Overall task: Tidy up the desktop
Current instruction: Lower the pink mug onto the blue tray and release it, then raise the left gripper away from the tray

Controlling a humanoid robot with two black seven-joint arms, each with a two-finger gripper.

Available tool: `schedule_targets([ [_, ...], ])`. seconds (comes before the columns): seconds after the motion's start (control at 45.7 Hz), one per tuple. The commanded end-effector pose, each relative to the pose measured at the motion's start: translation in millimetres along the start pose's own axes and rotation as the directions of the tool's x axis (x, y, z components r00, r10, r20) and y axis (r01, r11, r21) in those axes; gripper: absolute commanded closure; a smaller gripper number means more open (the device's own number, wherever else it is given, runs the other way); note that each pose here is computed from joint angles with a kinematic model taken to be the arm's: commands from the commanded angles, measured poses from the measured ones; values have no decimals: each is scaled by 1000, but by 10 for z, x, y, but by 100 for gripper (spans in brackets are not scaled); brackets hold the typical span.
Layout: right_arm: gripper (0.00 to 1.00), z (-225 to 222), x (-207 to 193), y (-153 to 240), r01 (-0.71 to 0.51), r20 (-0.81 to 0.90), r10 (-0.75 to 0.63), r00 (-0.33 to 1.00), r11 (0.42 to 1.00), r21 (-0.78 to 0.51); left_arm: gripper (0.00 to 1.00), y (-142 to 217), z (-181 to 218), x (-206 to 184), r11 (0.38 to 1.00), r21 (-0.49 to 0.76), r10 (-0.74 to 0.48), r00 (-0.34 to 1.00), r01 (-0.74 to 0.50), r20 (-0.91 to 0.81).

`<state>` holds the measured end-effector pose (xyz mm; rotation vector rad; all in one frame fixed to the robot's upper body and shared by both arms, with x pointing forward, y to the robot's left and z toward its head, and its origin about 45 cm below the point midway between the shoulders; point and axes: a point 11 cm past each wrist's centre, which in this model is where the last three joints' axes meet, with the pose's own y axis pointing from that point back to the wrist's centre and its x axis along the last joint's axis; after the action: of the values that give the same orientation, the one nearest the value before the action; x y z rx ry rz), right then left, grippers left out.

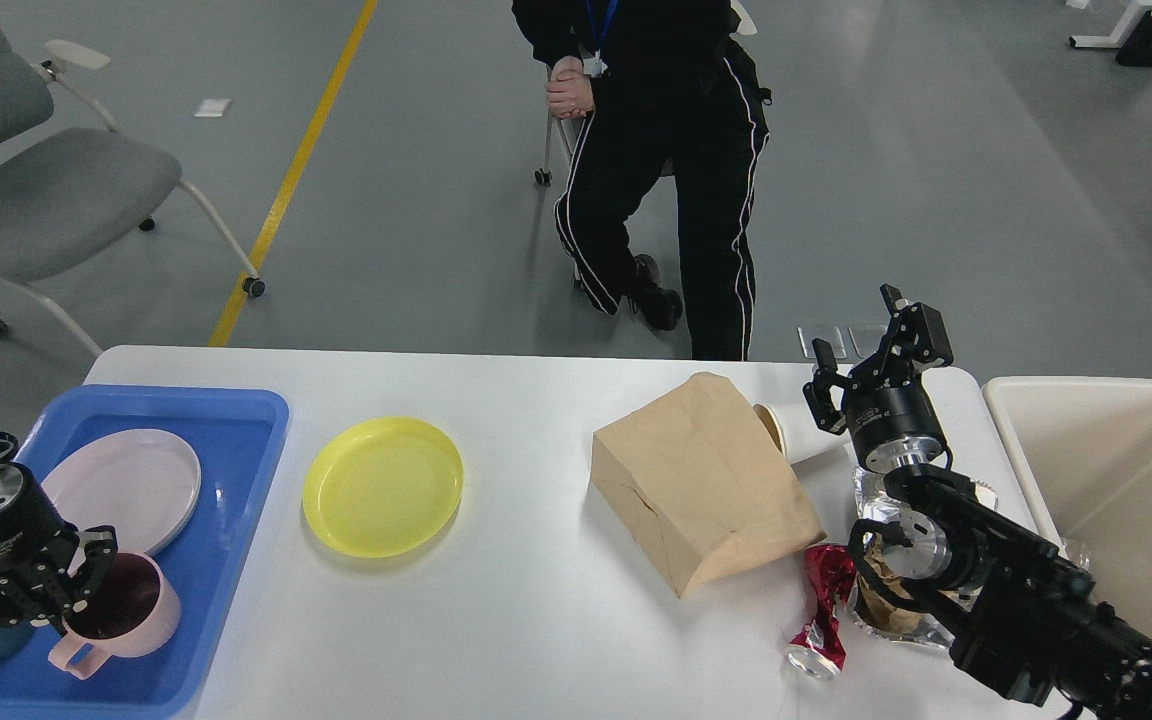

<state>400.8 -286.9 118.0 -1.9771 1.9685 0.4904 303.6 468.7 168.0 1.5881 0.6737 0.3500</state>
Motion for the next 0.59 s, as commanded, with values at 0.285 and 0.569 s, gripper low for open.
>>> schedule_targets([
  [0.285, 0, -3, -1, 0, 1, 0, -1, 1000, 1000, 0, 77, -53, 30, -40, 1000, -6, -16, 1000, 17, 6],
  [0.569, 0, 2, -2, 1, 0, 0, 0, 1000, 1000, 0, 40, 71, 93, -119, 999, -10, -35, 999, 36, 29],
])
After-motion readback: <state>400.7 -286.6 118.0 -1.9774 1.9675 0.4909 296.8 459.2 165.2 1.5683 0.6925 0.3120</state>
